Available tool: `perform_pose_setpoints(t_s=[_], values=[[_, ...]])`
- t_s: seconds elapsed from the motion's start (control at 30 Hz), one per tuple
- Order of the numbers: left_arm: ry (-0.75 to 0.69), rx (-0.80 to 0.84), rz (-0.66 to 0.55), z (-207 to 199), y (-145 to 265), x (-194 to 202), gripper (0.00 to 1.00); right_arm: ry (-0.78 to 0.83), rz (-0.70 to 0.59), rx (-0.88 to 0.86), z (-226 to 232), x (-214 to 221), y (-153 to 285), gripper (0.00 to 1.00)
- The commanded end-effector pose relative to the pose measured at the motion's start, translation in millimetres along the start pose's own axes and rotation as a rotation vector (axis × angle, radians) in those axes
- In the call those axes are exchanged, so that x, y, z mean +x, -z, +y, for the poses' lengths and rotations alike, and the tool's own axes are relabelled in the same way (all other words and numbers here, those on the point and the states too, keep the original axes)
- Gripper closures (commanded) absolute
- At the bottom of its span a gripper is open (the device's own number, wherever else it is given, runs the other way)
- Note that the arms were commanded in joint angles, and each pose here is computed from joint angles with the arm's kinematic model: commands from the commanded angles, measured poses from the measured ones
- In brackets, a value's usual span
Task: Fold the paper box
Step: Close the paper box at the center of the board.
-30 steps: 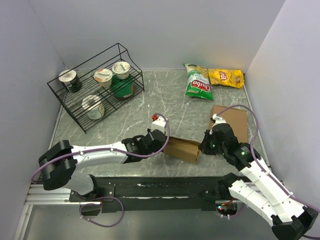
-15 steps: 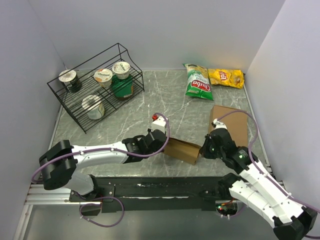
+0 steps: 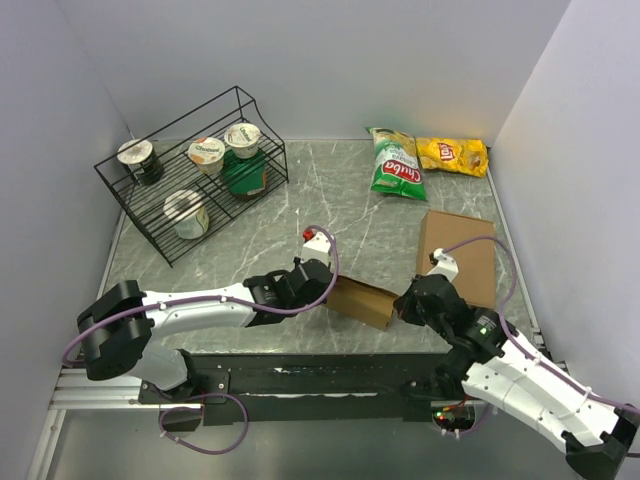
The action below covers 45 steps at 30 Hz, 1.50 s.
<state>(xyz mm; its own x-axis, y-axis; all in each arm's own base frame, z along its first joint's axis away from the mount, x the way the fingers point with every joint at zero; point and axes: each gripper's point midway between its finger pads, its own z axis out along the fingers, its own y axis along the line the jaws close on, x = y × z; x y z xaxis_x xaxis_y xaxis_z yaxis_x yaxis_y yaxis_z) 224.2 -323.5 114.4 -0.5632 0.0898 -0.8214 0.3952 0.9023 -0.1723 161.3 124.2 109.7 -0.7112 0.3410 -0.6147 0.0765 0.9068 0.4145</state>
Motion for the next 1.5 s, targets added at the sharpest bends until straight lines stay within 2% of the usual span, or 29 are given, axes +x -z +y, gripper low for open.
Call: perform_pose_setpoints(t_s=[0.0,0.33,0.63,1.0,1.47], values=[[-0.067,-0.026,0.128,16,5,40,0.99,-0.031,-0.06,0.05,-9,-16,17,1.0],[-0.068,-0.033,0.137,20,5,45,0.99,-0.174,-0.129,-0.034,-4,-19,17,1.0],[-0.071,-0.032,0.139,19,4,46,0.99,-0.221,-0.161,-0.042,-10,-22,24,1.0],[-0.077,-0.044,0.147,21,2,46,0.99,-0.174,0.035,-0.021,-22,26,18,1.0],[-0.078,-0.061,0.154,27,-1,46,0.99,-0.137,0.091,0.032,-39,45,13,1.0]])
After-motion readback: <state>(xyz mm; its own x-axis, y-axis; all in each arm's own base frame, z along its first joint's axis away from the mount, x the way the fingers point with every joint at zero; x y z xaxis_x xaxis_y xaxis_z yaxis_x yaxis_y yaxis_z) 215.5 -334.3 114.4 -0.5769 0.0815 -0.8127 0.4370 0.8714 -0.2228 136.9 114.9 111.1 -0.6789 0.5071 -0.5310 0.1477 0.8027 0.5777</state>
